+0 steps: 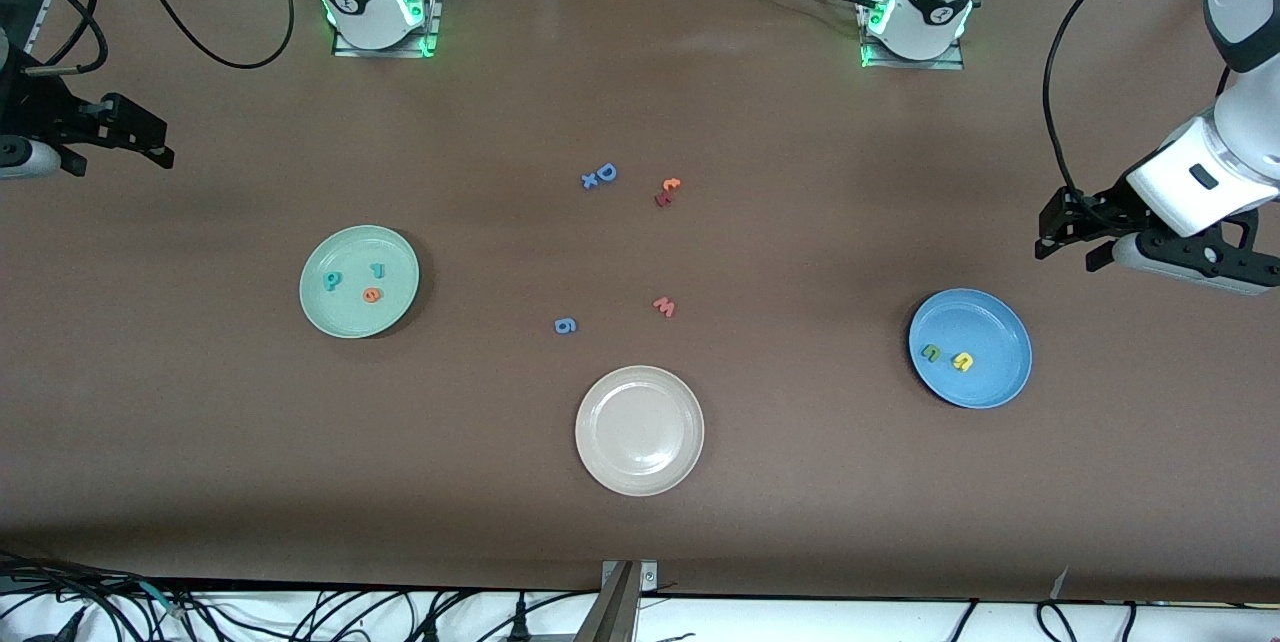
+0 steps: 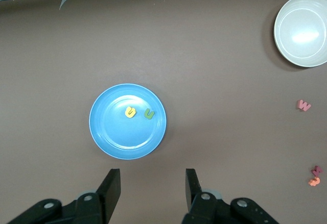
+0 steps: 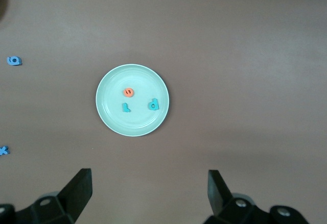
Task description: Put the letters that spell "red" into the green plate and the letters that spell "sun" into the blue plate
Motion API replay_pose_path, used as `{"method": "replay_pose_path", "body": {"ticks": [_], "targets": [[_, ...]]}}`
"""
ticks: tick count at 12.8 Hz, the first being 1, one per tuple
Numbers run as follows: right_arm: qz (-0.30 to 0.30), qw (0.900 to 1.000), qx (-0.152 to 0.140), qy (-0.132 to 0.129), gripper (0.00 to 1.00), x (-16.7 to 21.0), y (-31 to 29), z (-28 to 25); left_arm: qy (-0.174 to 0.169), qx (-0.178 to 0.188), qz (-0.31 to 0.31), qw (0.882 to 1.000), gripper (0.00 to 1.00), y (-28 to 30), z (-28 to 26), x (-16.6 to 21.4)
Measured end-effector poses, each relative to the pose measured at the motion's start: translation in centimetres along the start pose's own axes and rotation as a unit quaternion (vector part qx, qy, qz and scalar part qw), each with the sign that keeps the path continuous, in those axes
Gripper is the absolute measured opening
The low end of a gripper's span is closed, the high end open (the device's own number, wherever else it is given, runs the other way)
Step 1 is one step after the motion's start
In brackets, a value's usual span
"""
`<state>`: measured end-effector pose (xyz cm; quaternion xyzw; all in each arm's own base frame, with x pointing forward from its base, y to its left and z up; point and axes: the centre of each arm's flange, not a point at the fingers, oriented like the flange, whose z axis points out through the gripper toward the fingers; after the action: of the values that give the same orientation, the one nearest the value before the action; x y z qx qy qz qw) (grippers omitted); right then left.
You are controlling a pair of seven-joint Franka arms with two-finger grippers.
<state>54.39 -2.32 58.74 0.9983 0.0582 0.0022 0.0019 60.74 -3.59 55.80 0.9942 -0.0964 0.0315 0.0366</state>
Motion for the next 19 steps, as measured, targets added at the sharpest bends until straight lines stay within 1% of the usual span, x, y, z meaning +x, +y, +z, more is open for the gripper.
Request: {"method": "replay_pose_path", "body": {"ticks": [4, 6, 9, 13, 14, 15, 16, 18, 19], "targets": [[-0.005, 1.000, -0.001, 0.004, 1.00, 0.2, -0.5, -0.4, -0.004, -0.001, -0.023, 1.000, 0.59, 0.1, 0.2, 0.0], [-0.005, 1.000, 0.000, 0.001, 1.00, 0.2, -0.5, -0.3, -0.006, -0.001, -0.024, 1.000, 0.61, 0.1, 0.2, 0.0], [-0.005, 1.000, 0.000, -0.001, 1.00, 0.2, -0.5, -0.2, -0.008, -0.001, -0.024, 1.000, 0.61, 0.1, 0.3, -0.1], [-0.006, 1.000, 0.000, -0.004, 1.00, 0.2, -0.7, -0.2, 0.000, 0.005, -0.028, 1.000, 0.60, -0.5, -0.6, 0.0], [-0.006, 1.000, 0.000, -0.004, 1.00, 0.2, -0.7, -0.2, 0.004, 0.007, -0.031, 0.999, 0.66, -0.8, -1.0, 0.1], [-0.006, 1.000, 0.000, -0.004, 1.00, 0.2, -0.7, -0.2, 0.008, 0.008, -0.033, 0.999, 0.66, -1.1, -1.3, 0.1], [-0.007, 1.000, 0.000, -0.004, 1.00, 0.2, -0.7, -0.2, 0.011, 0.009, -0.034, 0.999, 0.71, -1.1, -1.6, 0.1], [-0.007, 1.000, 0.000, -0.004, 1.00, 0.2, -0.8, -0.2, 0.016, 0.009, -0.034, 0.999, 0.91, -1.1, -2.1, 0.2], [-0.007, 1.000, 0.000, -0.004, 1.00, 0.2, -0.8, -0.2, 0.018, 0.009, -0.034, 0.999, 0.99, -1.1, -2.3, 0.3]]}}
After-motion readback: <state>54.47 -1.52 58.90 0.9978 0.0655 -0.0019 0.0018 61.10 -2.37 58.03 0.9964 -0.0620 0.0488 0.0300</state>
